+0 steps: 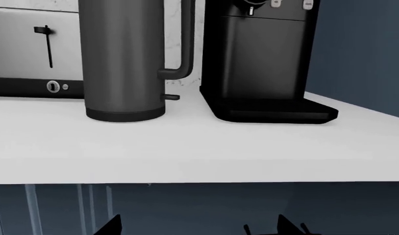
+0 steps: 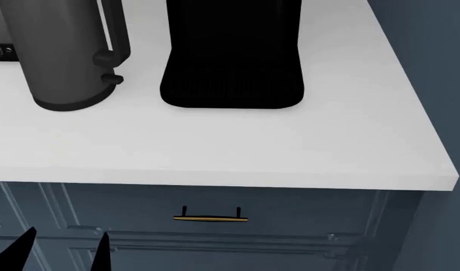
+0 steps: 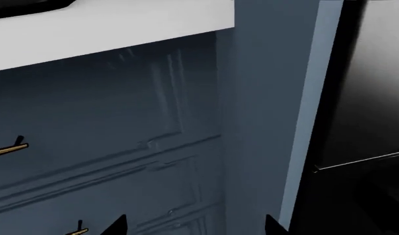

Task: Press the button to open the lid of the electric kettle.

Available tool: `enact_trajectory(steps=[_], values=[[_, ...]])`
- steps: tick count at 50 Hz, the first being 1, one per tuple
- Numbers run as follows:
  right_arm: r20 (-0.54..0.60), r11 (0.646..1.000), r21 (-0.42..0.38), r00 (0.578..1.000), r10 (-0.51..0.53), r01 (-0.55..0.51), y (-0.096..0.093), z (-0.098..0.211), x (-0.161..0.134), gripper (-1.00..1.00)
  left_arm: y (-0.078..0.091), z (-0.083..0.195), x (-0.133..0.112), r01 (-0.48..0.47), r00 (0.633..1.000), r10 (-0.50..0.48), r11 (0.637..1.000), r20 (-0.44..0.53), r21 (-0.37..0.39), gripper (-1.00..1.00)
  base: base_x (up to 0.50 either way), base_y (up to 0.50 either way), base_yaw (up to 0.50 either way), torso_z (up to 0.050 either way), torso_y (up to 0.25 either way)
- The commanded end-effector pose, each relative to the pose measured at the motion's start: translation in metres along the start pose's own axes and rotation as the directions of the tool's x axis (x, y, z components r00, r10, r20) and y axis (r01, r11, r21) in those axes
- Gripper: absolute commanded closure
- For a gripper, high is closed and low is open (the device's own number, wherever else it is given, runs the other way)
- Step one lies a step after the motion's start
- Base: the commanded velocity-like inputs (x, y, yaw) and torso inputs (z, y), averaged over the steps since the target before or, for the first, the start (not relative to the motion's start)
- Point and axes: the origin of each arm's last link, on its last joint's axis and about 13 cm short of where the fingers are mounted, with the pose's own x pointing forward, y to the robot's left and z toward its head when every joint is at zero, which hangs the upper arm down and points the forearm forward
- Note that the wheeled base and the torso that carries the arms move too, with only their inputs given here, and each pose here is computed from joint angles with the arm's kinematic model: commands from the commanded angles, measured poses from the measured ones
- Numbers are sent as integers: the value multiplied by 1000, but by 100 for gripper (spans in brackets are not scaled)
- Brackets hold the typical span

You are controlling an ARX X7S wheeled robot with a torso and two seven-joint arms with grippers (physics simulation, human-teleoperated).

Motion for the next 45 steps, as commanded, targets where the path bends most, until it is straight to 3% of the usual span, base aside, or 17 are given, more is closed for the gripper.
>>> enact_trajectory(steps=[1,3,4,8,12,22,29,34,35,36,39,41,45], values=[[-107,977,103,978,-177,188,-29,-28,-30,-100,-4,-1,-2,24,1000,-24,1000,-6,-12,-100,0,0,0,0,0],[-170,952,186,962,-212,242,-36,-45,-31,-100,-5,-1,-2,26,1000,-26,1000,-8,-11,-100,0,0,0,0,0],[-176,953,137,953,-245,270,-41,-55,-30,-100,-5,1,-2,25,1000,-25,1000,-6,-11,-100,0,0,0,0,0],[-233,926,95,913,-336,365,-60,-90,-27,-100,-6,2,-3,27,1000,-27,1000,-5,-10,-100,0,0,0,0,0],[-285,876,56,849,-445,478,-88,-125,-33,-100,-8,3,-3,34,999,-34,999,-8,-14,-100,0,0,0,0,0],[-416,780,3,710,-568,626,-136,-187,-56,-100,-9,4,-4,41,999,-41,999,-10,-17,-100,0,0,0,0,0],[-509,721,0,621,-596,693,-143,-195,-78,-100,-9,6,-5,35,999,-35,999,-9,-15,-100,0,0,0,0,0],[-548,701,21,594,-589,713,-145,-196,-81,-100,-4,8,-3,-25,999,24,999,-21,-48,-100,0,0,0,0,0],[-566,689,31,580,-585,724,-145,-197,-81,-100,-1,9,-1,-107,994,105,992,-44,-60,-100,0,0,0,0,0],[-581,680,38,570,-581,732,-144,-197,-81,-100,2,13,0,-105,994,101,986,-36,-129,-100,0,0,0,0,0],[-655,683,70,550,-518,727,-145,-198,-81,-100,4,31,1,-105,994,107,986,5,-131,-100,0,0,0,0,0],[-682,682,43,520,-514,731,-145,-198,-81,-100,4,51,2,-112,993,117,986,29,-124,-100,0,0,0,0,0],[-726,679,62,500,-473,732,-145,-198,-81,-100,3,69,2,-123,992,126,985,14,-124,-100,0,0,0,0,0]])
